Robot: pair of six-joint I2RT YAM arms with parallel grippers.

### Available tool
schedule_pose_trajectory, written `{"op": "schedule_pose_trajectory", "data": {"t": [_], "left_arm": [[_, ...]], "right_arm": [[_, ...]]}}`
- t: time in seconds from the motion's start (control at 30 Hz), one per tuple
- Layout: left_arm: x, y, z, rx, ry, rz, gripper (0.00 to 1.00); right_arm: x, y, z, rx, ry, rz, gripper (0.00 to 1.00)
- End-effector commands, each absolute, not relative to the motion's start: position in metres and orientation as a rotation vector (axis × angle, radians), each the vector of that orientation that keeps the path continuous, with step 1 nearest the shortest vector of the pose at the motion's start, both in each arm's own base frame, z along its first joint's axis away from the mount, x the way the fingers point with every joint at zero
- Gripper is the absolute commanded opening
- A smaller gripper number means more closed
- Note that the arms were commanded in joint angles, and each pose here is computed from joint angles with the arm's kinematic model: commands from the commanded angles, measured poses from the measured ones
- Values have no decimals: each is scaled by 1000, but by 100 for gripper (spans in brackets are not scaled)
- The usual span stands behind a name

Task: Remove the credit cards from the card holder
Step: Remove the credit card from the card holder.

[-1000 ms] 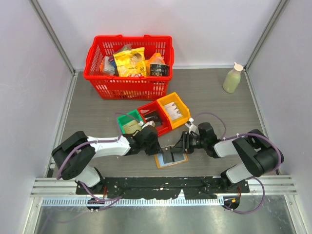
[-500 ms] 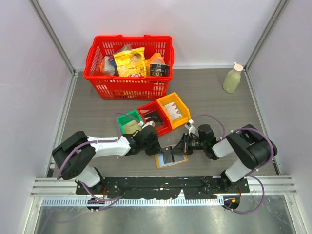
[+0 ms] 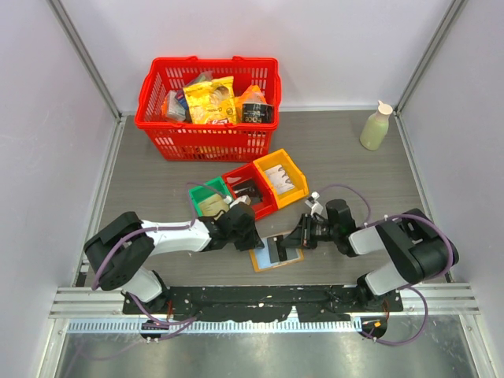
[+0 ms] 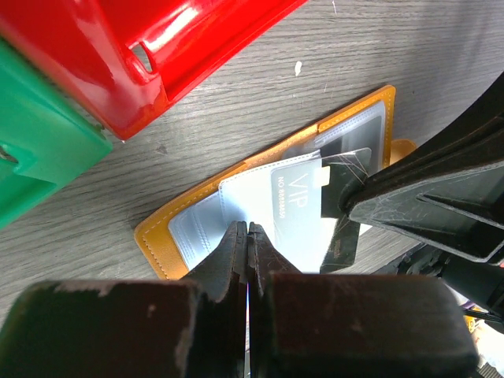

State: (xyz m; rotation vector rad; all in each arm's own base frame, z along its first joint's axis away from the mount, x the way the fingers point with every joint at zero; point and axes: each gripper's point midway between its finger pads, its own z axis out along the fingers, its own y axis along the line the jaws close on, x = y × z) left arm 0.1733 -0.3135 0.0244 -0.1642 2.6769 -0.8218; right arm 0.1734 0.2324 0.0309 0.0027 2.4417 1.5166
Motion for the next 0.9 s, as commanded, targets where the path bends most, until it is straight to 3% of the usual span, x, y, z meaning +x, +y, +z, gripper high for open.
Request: {"op": "schedule_pose_trajectory", "data": {"t": [0.0, 0.13, 0.3, 0.37, 0.43, 0.87], "left_arm": [[158, -275, -11, -168, 2785, -584, 0], [159, -276, -11, -161, 2784, -585, 0], [159, -275, -9, -166, 2775, -593, 0], [158, -275, -9, -166, 2776, -595, 0], [158, -274, -9, -166, 2776, -595, 0], [160, -278, -3, -157, 2750, -637, 0]], "right_arm": [[180, 233, 32, -42, 2438, 1477, 21], [175, 241, 28, -47, 2448, 1517, 31], [178, 247, 31, -26, 2409, 1572, 30], [179, 246, 30, -20, 2404, 1564, 19], [182, 245, 34, -14, 2387, 1547, 1], [207, 181, 55, 28, 2475, 977, 1]]}}
